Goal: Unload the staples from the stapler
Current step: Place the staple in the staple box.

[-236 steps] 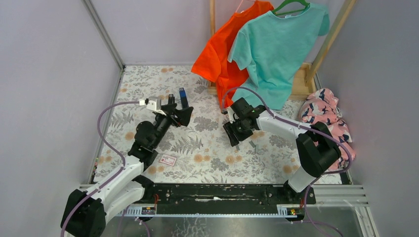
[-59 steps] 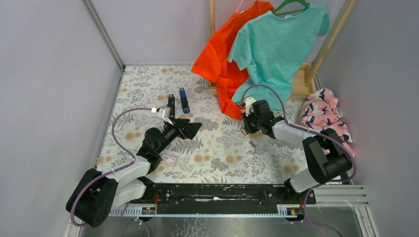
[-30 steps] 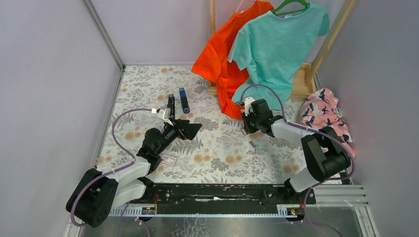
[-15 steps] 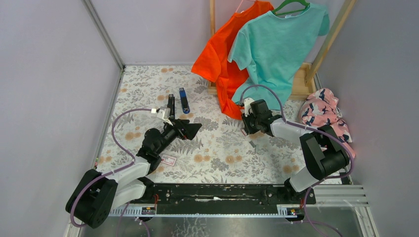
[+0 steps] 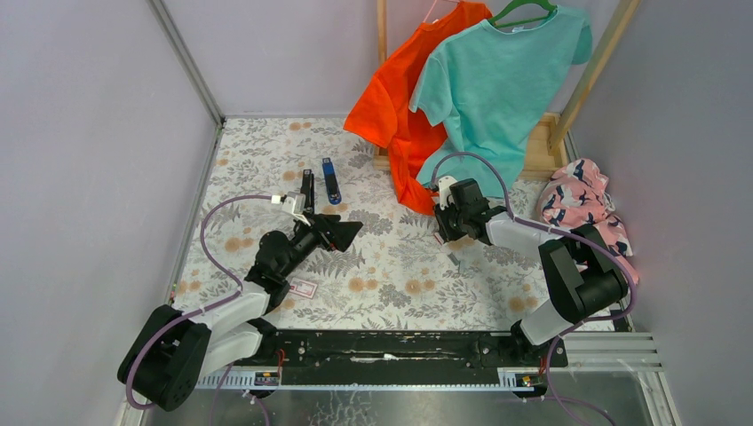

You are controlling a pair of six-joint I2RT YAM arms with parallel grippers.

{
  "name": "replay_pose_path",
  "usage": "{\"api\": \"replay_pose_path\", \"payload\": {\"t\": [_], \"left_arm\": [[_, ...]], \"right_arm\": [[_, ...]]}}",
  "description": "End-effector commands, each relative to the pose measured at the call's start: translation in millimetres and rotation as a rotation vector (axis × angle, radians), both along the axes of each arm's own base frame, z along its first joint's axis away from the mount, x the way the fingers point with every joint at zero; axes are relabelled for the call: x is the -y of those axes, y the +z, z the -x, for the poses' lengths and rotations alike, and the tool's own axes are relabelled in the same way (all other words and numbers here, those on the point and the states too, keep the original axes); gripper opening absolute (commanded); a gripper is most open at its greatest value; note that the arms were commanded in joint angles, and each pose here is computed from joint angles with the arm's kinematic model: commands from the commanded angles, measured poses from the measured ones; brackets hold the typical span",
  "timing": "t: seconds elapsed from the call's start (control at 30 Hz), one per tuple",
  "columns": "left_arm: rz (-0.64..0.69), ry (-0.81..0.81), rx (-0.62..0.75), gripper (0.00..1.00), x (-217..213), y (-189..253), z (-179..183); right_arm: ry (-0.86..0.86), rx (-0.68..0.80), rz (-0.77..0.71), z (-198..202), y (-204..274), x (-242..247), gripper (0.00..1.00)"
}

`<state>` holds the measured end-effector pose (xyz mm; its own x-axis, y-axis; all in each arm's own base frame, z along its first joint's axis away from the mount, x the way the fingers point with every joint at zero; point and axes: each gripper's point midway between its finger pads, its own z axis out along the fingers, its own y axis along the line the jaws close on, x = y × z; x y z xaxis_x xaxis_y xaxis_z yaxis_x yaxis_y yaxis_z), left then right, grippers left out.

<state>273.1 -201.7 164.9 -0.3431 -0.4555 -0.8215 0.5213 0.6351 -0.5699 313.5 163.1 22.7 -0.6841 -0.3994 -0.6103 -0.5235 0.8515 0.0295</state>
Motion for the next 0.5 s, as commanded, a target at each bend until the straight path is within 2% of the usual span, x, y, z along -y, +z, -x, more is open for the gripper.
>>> {"api": "replay_pose_path", "payload": {"t": [0.0, 0.33, 0.47], "left_arm": [[0.014, 0.001, 0.056, 1.0, -0.4, 11.3, 1.5], [0.016, 0.001, 0.06, 1.0, -0.5, 13.1, 1.2], [0.021, -0.007, 0.066, 1.0, 1.0, 15.1, 1.8]], "right_arm": [[0.016, 0.04, -0.014, -10.2, 14.1, -8.2, 0.31], [0.01, 0.08, -0.049, -11.9, 32.2, -10.5, 0.33], [0.017, 0.102, -0.053, -12.4, 42.1, -9.6, 0.29]]}}
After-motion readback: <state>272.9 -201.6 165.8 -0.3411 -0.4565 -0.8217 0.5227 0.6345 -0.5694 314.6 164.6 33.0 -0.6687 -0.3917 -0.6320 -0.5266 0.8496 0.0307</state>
